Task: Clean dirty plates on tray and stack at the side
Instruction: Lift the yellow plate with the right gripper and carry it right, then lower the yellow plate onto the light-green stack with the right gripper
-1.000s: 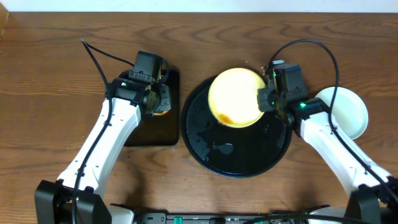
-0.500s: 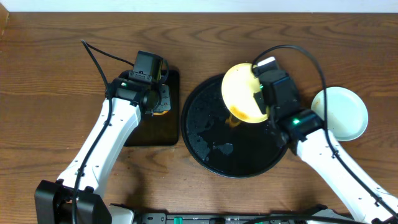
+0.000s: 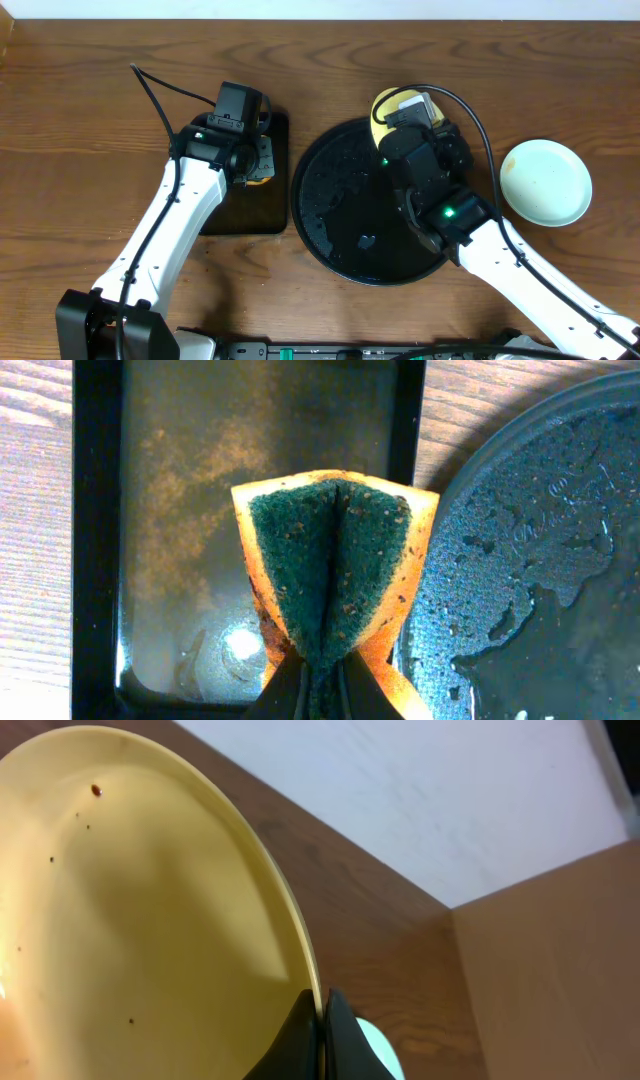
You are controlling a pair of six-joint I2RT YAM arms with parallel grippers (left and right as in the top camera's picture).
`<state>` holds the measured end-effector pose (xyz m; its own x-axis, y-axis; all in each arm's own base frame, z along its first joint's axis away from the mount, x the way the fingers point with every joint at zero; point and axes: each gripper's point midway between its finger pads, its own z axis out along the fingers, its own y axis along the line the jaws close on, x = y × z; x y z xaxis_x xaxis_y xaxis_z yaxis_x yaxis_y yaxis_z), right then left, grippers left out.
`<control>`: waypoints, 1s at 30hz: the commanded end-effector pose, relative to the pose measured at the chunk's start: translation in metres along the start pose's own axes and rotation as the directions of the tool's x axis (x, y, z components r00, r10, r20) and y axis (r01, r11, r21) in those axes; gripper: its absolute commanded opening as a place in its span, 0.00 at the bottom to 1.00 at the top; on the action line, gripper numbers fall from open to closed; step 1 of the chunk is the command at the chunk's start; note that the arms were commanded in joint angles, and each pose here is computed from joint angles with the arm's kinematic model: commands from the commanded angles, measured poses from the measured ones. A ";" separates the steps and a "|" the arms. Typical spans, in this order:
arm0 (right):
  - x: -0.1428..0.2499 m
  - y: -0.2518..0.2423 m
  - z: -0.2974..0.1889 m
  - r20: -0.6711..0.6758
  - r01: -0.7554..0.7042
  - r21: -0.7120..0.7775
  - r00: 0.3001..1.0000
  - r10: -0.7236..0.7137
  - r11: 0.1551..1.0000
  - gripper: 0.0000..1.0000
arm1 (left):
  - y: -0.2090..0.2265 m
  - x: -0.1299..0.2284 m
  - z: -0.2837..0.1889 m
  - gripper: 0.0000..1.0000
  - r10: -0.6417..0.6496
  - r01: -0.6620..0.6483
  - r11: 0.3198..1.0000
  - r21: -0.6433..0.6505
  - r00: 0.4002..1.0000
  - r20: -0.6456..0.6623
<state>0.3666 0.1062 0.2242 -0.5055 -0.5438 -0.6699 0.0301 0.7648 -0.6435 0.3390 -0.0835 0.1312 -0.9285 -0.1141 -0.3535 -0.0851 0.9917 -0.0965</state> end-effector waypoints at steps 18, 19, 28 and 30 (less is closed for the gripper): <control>0.052 -0.049 0.040 -0.167 -0.311 0.096 0.931 0.324 0.945 0.01 | 0.002 0.000 0.000 0.08 -0.008 0.008 1.000 -0.006 1.000 0.002; 0.065 -0.055 0.047 -0.202 -0.353 0.109 0.907 0.369 0.929 0.01 | 0.002 0.000 0.000 0.08 -0.008 0.008 1.000 -0.006 1.000 0.002; 0.170 -0.129 0.076 -0.376 -0.553 0.347 0.658 0.652 0.758 0.01 | 0.002 0.000 0.000 0.08 -0.008 0.008 1.000 -0.006 1.000 0.002; 0.188 -0.136 0.077 -0.402 -0.563 0.378 0.616 0.678 0.735 0.01 | 0.002 0.000 0.000 0.08 -0.008 0.008 1.000 -0.006 1.000 0.002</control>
<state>0.3399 -0.1126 0.1652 -0.6797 0.2096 -0.7029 0.5677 0.7571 -0.3232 0.3390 -0.0835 0.1312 -0.9285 -0.1141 -0.3535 -0.0851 0.9917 -0.0965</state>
